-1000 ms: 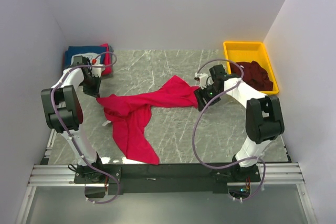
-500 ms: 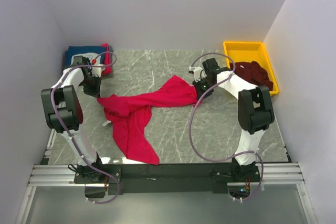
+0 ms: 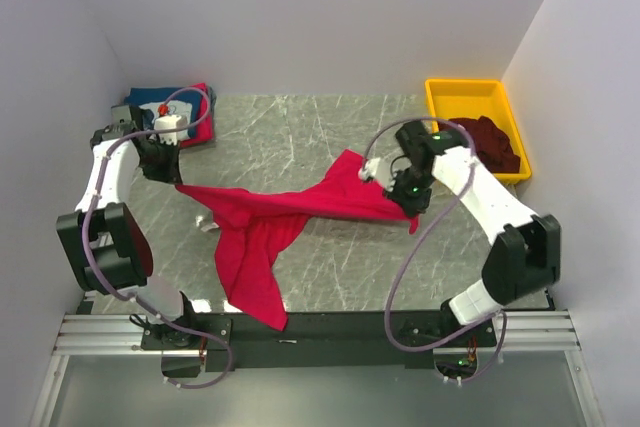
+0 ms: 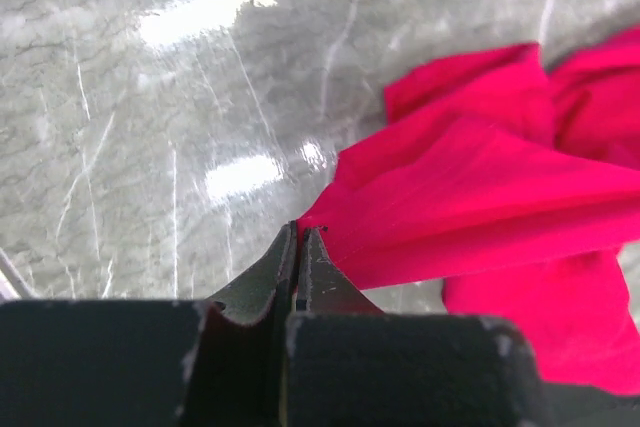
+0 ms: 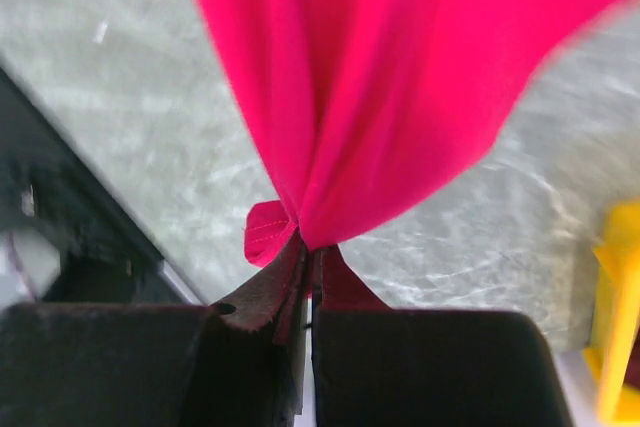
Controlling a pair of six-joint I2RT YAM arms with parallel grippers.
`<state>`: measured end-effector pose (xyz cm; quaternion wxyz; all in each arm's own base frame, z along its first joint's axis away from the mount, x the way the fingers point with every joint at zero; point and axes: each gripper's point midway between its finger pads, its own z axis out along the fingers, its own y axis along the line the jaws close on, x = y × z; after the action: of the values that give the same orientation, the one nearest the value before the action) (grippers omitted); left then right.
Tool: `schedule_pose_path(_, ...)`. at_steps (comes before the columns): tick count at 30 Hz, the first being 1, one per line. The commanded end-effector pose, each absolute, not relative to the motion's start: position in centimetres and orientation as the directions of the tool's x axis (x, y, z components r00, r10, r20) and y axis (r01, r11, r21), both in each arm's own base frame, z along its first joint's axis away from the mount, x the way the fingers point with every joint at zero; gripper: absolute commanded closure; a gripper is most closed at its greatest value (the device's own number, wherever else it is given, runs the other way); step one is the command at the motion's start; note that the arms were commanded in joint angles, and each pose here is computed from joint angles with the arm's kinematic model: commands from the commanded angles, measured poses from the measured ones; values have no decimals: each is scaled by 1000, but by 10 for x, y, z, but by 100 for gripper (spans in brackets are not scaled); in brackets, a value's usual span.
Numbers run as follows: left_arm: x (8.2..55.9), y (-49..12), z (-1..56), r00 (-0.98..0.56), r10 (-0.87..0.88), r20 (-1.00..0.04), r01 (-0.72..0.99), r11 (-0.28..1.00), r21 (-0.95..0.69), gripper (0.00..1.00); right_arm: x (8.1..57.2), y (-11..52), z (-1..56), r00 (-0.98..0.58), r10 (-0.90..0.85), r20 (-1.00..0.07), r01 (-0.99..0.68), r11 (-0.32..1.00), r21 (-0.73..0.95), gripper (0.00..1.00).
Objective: Fold and stack the t-shirts
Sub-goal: Flatten the tshirt out
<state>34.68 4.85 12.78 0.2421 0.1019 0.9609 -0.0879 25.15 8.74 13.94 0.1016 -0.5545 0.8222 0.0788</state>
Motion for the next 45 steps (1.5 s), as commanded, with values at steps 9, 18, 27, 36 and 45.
schedule_pose_path(9,379,61,130,-845,163,-510,252,962,-109,100,392,133,120,-311,-947,-76,-950,313,-9,42)
schedule_pose_path(18,396,62,109,-863,118,-492,217,964,-151,99,366,117,143,-575,-744,-340,-817,543,194,31)
schedule_pose_path(27,390,62,104,-866,115,-487,211,966,-148,99,375,154,142,-855,-383,-349,-514,711,480,33)
schedule_pose_path(36,385,57,102,-864,95,-494,201,965,-165,99,401,153,103,-909,-294,-297,-391,849,355,27)
schedule_pose_path(45,384,57,102,-862,95,-498,200,966,-162,99,402,155,62,-926,-305,-222,-364,877,313,28)
